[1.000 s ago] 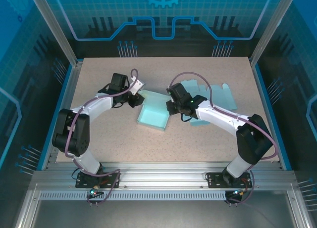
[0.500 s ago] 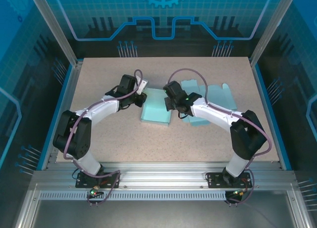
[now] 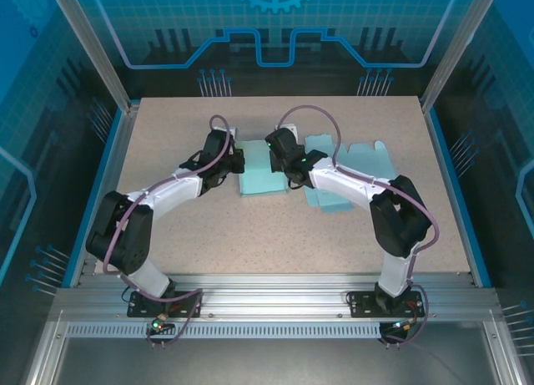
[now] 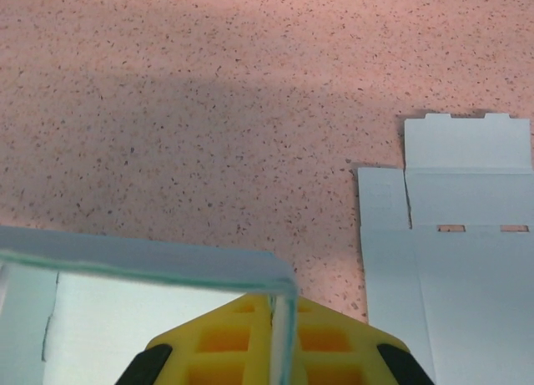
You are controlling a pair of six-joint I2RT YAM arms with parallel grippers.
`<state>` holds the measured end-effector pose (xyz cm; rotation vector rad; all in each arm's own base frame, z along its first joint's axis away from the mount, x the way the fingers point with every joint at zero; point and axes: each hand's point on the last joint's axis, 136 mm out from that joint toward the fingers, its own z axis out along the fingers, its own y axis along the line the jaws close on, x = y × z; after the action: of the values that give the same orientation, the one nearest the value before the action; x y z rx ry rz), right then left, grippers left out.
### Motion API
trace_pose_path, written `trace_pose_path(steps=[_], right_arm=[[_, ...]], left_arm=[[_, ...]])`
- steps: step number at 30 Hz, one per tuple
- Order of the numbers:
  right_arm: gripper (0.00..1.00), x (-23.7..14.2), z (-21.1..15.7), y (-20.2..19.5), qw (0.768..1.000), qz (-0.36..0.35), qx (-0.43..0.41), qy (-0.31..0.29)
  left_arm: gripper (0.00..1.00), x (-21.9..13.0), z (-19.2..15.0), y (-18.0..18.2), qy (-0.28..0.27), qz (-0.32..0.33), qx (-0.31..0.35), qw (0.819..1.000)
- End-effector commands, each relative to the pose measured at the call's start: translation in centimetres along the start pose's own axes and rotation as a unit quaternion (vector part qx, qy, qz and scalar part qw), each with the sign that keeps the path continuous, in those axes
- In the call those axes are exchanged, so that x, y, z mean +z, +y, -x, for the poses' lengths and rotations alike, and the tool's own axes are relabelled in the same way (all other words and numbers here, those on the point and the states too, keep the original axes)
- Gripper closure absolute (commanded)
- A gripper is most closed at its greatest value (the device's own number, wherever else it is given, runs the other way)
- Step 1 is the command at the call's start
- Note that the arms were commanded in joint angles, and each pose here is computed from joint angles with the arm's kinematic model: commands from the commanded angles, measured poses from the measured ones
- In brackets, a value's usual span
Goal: Fold the paper box
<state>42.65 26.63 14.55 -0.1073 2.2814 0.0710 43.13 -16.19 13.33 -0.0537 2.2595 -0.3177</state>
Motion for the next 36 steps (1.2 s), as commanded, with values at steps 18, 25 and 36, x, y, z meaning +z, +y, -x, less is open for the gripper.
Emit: trace_pose_path(steps=[18, 25, 36], right_arm=[[1.0, 0.7, -3.8, 3.8, 0.999, 0.034, 0.019, 0.006], [1.0, 0.5, -5.3, 3.9, 0.999, 0.028, 0.015, 0.01], [1.0, -0.2, -7.8, 3.8, 0.999, 0.021, 0.008, 0.022]], left_arm=[[0.82, 0.6, -2.2, -2.1, -0.033, -0.019, -0.125, 0.991], [0.82, 0.5, -4.1, -1.5, -0.038, -0.011, -0.119, 0.992], [0.83, -0.4, -7.0, 0.1, -0.039, -0.007, -0.102, 0.994]])
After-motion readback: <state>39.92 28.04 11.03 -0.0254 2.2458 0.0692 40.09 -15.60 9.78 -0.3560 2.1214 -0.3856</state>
